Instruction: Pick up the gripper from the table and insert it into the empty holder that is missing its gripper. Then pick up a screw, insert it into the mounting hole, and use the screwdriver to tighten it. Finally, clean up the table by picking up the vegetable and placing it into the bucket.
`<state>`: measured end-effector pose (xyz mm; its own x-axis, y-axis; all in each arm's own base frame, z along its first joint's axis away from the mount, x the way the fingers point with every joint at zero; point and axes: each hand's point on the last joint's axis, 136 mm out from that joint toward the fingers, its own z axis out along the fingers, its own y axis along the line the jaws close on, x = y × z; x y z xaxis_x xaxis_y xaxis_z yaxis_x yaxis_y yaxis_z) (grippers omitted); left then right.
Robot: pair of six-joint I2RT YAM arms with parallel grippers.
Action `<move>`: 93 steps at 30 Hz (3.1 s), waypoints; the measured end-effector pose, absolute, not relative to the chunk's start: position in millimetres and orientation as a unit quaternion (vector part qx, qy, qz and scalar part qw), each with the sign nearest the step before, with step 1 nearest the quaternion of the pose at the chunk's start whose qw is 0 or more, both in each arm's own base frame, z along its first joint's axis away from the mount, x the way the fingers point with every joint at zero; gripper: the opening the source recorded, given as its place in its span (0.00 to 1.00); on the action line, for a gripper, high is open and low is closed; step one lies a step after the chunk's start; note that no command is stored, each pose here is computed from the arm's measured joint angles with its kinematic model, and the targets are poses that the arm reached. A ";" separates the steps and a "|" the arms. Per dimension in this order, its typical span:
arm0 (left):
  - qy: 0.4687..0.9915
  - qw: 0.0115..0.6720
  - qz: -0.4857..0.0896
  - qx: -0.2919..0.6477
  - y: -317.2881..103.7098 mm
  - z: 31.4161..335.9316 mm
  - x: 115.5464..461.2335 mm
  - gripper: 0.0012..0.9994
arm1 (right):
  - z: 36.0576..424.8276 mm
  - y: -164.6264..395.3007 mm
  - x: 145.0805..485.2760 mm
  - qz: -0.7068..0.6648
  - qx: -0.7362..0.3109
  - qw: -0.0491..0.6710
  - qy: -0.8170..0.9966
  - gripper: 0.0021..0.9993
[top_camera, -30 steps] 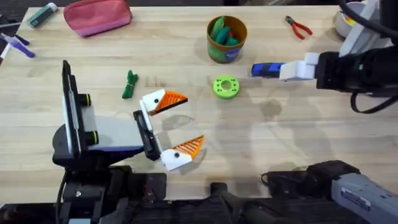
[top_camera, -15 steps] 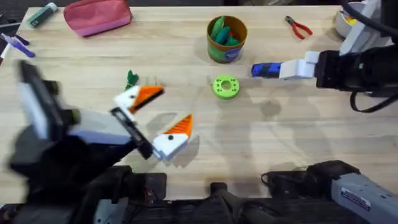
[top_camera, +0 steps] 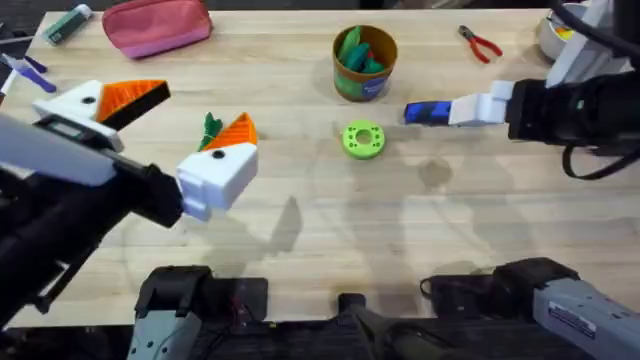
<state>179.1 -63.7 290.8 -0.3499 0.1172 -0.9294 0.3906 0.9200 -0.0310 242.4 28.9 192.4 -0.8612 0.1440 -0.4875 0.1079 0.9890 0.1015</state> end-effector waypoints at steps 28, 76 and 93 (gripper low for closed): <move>0.984 0.173 0.035 -0.015 29.8 175.5 245.1 0.99 | 192.7 29.0 242.8 0.036 0.069 0.256 0.963 0.99; 0.997 0.058 -0.016 0.043 56.3 38.9 327.5 0.02 | 176.4 29.7 248.2 0.029 0.069 0.223 0.972 0.97; 0.941 0.321 -0.007 0.103 -23.0 265.4 398.9 0.02 | 176.6 29.7 248.5 0.029 0.069 0.223 0.972 0.97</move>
<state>398.9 -23.0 265.4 -0.7726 0.1892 -0.6060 0.1982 0.9787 0.0529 248.5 29.7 176.6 -0.8907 0.1469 -0.4303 0.1210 0.9888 0.0871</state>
